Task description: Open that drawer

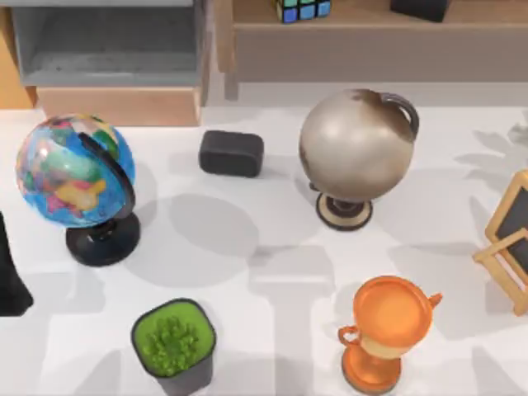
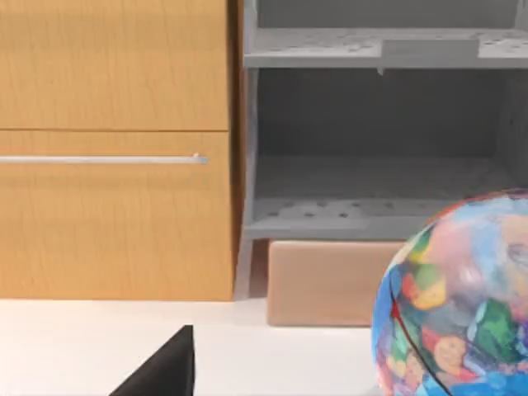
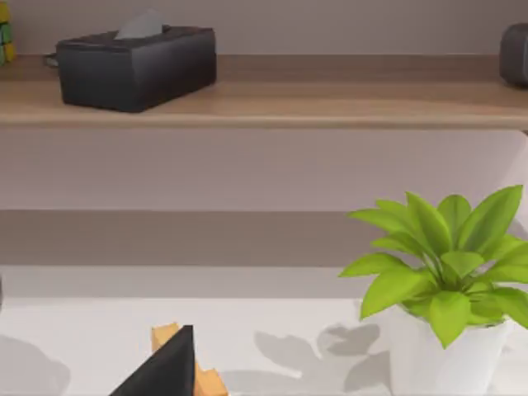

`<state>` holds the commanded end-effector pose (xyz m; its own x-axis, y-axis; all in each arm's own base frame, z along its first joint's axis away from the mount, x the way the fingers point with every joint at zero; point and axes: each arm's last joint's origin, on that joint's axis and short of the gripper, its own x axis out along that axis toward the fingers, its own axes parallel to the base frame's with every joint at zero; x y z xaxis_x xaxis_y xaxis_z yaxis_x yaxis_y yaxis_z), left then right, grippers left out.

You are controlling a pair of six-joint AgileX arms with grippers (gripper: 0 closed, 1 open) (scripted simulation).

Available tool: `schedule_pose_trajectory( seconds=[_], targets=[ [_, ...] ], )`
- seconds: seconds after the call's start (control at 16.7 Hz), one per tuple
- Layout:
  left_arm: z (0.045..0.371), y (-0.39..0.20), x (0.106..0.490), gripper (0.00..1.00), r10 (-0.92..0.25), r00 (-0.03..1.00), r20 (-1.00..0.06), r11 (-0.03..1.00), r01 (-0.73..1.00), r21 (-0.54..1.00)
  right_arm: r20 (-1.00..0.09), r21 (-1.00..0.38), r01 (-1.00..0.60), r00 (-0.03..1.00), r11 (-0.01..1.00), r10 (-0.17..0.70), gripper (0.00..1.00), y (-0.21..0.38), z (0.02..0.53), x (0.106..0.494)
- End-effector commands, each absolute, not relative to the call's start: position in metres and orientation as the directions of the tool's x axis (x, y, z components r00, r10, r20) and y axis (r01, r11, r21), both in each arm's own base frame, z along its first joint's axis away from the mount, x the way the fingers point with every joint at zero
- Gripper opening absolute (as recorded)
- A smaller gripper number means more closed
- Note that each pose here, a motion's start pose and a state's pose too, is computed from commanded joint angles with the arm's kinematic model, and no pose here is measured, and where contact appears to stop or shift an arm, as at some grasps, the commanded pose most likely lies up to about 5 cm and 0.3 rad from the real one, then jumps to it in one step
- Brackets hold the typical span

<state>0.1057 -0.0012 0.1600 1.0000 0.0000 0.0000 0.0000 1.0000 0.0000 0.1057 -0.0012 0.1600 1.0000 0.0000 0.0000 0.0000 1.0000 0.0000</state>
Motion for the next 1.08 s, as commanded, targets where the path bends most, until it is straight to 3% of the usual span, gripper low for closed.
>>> schedule_pose_trajectory(
  seconds=[0.42, 0.72, 1.08],
  targets=[
    [0.189, -0.010, 0.113, 1.00, 0.005, 0.999, 0.036, 1.000, -0.005, -0.007, 0.000, 0.000, 0.000, 1.000, 1.000, 0.000, 1.00, -0.001, 0.160, 0.106],
    [0.219, -0.032, 0.141, 1.00, 0.002, 1.000, 0.013, 1.000, -0.002, -0.008, 0.000, 0.000, 0.000, 1.000, 1.000, 0.000, 1.00, -0.001, 0.160, 0.106],
    [0.235, -0.061, 0.168, 1.00, 0.000, 1.000, -0.001, 1.000, 0.000, 0.000, 0.000, 0.000, 0.000, 1.000, 1.000, 0.000, 1.00, -0.001, 0.160, 0.106]
  ],
)
